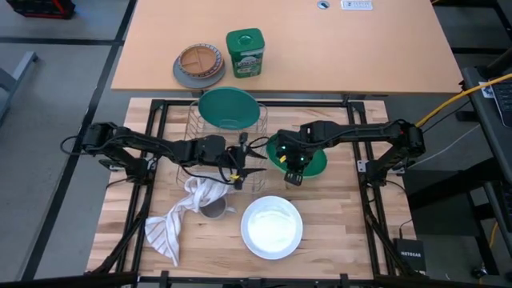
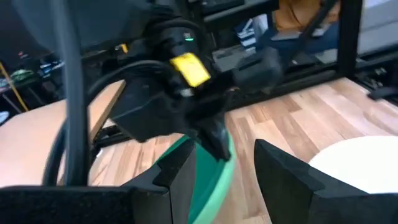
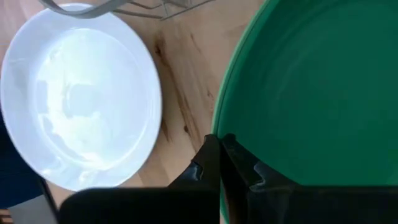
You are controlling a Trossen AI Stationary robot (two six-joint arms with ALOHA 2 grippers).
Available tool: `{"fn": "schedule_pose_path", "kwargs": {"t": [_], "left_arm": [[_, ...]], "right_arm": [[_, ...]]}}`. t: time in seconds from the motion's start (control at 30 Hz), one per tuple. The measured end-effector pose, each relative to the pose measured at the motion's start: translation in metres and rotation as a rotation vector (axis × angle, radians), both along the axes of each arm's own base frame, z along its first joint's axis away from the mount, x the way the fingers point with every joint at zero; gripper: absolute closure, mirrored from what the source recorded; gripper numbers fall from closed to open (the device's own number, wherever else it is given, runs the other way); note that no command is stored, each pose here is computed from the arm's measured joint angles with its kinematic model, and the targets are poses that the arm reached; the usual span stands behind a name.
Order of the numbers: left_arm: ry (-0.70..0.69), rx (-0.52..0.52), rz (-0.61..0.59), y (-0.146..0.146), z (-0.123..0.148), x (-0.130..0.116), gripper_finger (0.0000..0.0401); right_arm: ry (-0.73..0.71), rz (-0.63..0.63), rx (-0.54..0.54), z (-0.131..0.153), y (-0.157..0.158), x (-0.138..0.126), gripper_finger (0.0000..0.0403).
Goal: Sort dishes
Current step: Put the green plate into the gray dish rack
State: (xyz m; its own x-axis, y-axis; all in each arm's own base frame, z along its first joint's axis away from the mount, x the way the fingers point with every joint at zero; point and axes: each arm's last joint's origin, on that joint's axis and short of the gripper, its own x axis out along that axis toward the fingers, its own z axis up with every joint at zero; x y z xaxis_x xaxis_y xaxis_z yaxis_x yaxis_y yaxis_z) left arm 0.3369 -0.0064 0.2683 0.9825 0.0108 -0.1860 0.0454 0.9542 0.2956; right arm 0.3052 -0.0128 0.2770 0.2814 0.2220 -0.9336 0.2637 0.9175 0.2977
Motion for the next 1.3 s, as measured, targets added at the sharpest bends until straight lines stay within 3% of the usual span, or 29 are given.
{"fn": "schedule_pose_path", "kwargs": {"t": [0.1, 0.23, 0.37, 0.67, 1.07, 1.3], "left_arm": [[0.014, -0.029, 0.014, 0.004, -0.007, 0.004, 0.0248], [0.055, -0.037, 0.019, 0.006, -0.018, 0.009, 0.0248], [0.075, -0.032, 0.009, 0.002, -0.025, 0.012, 0.0248], [0.088, -0.008, 0.002, 0.002, -0.029, 0.013, 0.0248], [0.088, -0.008, 0.003, 0.002, -0.029, 0.013, 0.0248], [0.089, -0.01, 0.003, 0.002, -0.029, 0.013, 0.0248]], "right_arm": [[-0.001, 0.003, 0.012, 0.0, 0.0, 0.0, 0.0403], [0.089, -0.045, -0.113, -0.005, -0.003, -0.006, 0.0403], [0.158, -0.074, -0.147, -0.012, -0.005, -0.011, 0.0403], [0.175, -0.076, -0.042, -0.021, -0.001, -0.013, 0.0403], [0.326, -0.197, -0.268, -0.023, -0.008, -0.027, 0.0403], [0.222, -0.11, -0.095, -0.022, -0.003, -0.017, 0.0402]]}}
